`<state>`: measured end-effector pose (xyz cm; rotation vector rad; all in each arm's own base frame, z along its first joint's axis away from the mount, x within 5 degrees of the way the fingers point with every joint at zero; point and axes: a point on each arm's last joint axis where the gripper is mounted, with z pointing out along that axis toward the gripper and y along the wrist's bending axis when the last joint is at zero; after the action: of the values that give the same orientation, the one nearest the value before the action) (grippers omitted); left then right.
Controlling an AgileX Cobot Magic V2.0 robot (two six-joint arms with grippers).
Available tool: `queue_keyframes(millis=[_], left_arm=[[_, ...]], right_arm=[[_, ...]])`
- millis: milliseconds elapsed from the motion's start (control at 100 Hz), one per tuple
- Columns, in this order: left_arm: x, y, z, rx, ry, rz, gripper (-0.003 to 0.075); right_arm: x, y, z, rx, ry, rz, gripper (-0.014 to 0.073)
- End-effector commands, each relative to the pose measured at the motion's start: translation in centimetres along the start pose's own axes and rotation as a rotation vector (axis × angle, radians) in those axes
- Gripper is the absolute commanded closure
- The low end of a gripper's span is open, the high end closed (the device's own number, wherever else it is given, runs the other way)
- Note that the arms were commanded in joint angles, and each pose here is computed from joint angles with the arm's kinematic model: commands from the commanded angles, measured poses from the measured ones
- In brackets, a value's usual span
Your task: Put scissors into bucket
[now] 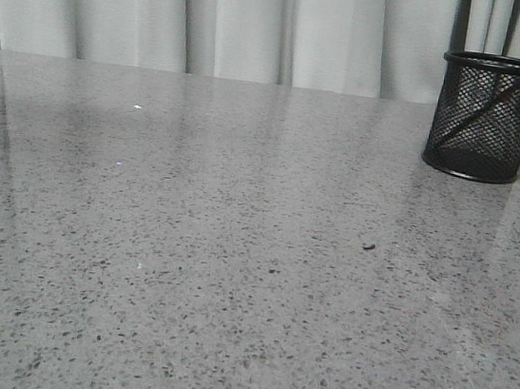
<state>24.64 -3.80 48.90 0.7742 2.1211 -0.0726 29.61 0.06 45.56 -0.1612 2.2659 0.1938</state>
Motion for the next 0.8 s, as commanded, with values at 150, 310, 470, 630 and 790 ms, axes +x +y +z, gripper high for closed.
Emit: queue_keyframes(millis=[150, 310, 470, 630, 790], left_arm=[[-1.6, 0.2, -1.6, -0.084, -0.207, -0.032, 0.0741], [0.0, -0.4, -0.7, -0.114, -0.301, -0.110, 0.0741], [3.4, -1.3, -0.5, -0.249, -0.463, -0.190, 0.0741], [8.4, -2.9, -0.4, -0.384, -0.559, -0.232, 0.0741], [14.0, -5.1, -0.5, -0.508, -0.642, -0.249, 0.0741]], right_arm=[[-0.7, 1.3, -4.0, -0.035, -0.238, 0.013, 0.0662], [1.7, 1.6, -4.2, -0.038, -0.381, 0.006, 0.0662], [5.7, 1.2, -4.7, 0.058, -0.551, 0.049, 0.0664], [10.4, 0.8, -5.0, 0.156, -0.652, 0.086, 0.0664], [15.4, 0.8, -5.4, 0.220, -0.715, 0.102, 0.0664]])
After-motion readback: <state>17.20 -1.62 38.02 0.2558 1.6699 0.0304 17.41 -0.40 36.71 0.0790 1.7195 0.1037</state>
